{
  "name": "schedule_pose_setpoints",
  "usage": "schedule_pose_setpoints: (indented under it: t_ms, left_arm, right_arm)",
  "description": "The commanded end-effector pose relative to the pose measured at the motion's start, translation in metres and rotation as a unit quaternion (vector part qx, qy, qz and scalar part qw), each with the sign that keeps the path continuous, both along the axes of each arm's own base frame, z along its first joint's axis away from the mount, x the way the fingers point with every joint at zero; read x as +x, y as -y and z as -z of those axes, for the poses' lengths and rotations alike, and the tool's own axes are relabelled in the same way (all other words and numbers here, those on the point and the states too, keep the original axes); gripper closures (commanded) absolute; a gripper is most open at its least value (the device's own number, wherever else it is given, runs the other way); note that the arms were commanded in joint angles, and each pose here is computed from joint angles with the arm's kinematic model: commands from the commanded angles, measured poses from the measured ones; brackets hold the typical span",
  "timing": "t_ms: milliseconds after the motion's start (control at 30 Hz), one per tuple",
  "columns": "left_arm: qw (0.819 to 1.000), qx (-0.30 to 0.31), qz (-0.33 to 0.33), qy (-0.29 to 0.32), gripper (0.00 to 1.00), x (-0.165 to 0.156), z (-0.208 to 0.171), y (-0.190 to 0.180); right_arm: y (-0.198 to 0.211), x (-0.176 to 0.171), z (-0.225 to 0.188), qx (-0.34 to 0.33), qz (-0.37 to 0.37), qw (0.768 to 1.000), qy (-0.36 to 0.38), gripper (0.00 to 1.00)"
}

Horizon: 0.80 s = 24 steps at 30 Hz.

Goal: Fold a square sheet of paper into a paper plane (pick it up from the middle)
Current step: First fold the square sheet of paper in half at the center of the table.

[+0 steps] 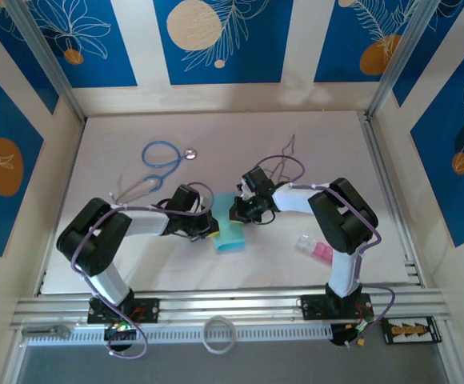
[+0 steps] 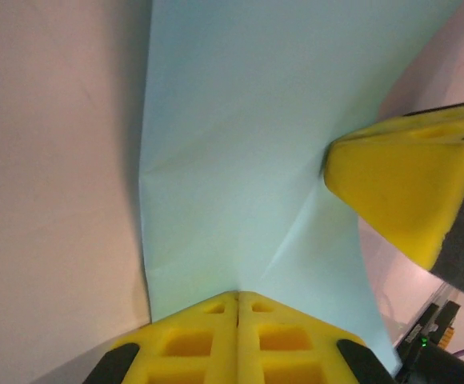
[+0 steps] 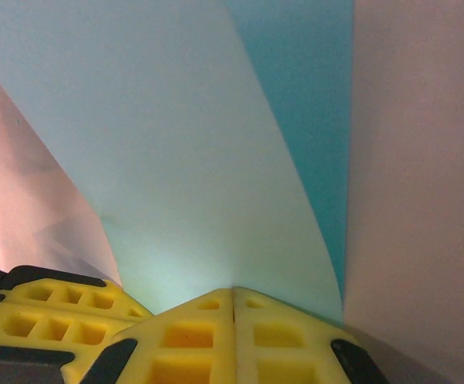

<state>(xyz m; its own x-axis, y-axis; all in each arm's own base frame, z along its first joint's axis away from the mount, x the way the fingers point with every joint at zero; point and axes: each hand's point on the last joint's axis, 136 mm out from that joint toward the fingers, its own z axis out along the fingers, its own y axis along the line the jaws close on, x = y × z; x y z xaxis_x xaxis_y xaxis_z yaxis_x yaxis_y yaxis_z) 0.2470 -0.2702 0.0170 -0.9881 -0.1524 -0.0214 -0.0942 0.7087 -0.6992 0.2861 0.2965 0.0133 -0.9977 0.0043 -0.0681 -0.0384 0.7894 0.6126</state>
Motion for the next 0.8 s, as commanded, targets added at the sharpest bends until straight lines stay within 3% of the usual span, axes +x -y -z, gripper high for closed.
schedule_pose_setpoints:
  t_ms: [0, 300, 467, 767]
  left_arm:
    - [0.998, 0.054, 0.020, -0.031, 0.94, -0.031, 0.023, -0.024]
    - [1.000, -0.015, 0.014, 0.020, 0.90, -0.006, -0.041, 0.009]
    - [1.000, -0.019, 0.012, -0.004, 0.90, -0.017, -0.021, 0.014]
    - [0.998, 0.037, 0.024, -0.043, 0.90, -0.058, 0.019, -0.015]
  right_arm:
    - [0.038, -0.033, 0.042, -0.091, 0.011, 0.994, -0.062, 1.00]
    - [0.036, -0.034, 0.042, -0.088, 0.013, 0.994, -0.063, 1.00]
    - [0.037, -0.035, 0.042, -0.089, 0.014, 0.994, -0.064, 1.00]
    - [0.039, -0.037, 0.044, -0.092, 0.013, 0.994, -0.064, 1.00]
